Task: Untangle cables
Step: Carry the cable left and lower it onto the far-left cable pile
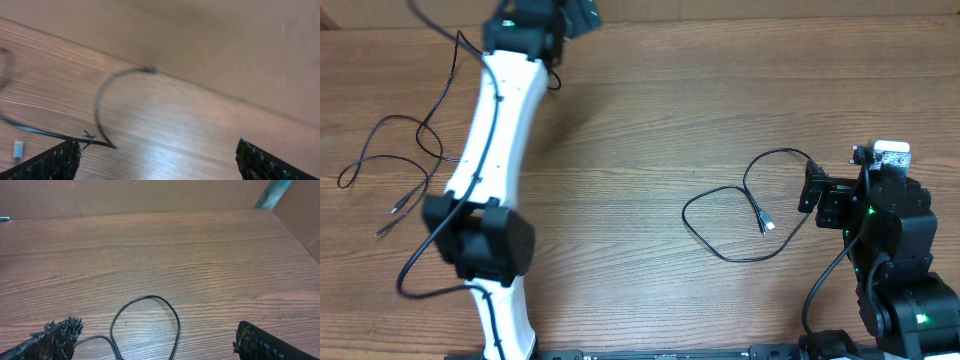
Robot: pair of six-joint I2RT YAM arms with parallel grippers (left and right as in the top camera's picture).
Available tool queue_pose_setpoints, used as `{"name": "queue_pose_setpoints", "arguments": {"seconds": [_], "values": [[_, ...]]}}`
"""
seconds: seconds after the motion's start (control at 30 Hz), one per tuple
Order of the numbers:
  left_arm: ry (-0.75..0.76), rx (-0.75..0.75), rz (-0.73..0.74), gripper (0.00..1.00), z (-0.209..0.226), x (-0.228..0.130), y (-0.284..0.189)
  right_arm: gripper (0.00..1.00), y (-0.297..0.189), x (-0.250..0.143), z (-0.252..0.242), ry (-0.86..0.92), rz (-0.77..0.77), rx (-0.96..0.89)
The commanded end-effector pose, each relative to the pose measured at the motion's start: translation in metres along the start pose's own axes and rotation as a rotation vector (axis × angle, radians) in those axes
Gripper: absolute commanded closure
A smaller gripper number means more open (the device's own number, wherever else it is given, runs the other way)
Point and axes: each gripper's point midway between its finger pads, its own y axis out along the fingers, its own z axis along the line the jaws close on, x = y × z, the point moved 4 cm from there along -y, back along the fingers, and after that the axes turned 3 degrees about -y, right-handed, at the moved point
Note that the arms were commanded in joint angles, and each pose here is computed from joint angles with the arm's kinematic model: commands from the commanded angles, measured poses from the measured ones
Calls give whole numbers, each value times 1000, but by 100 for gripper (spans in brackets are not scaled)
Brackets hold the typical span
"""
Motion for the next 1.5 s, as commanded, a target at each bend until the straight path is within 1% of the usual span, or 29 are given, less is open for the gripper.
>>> {"name": "queue_pose_setpoints", "arguments": {"seconds": [0.0, 0.13, 0.23, 0.37, 0.5, 0.67, 0.83, 1.03, 1.17, 1.3, 1.47], "values": [[65, -17, 80, 1, -18, -35, 40, 0, -9, 12, -1, 16, -43, 8], [92, -10, 128, 0, -26, -65, 74, 0, -9, 12, -1, 15, -42, 8], [104, 11, 167, 0, -22, -84, 96, 0, -9, 12, -1, 15, -42, 8], [105, 27, 189, 0, -18, -99, 117, 0, -9, 12, -1, 15, -42, 8], [99, 41, 186, 0, -11, -104, 133, 0, -9, 12, -1, 15, -40, 8], [94, 149, 142, 1, 14, -100, 148, 0, -9, 11, -1, 14, -35, 8], [81, 216, 153, 0, 42, -101, 161, 0, -9, 11, -1, 14, -35, 8], [-24, 260, 129, 0, 77, -81, 167, 0, -9, 10, -1, 13, -34, 8], [-55, 314, 132, 0, 108, -72, 168, 0, -8, 9, -1, 12, -27, 8], [-74, 438, 115, 1, 149, -61, 164, 0, -8, 8, -1, 11, -25, 7], [-108, 563, 145, 1, 203, -55, 155, 0, -8, 8, -1, 11, -24, 7]]}}
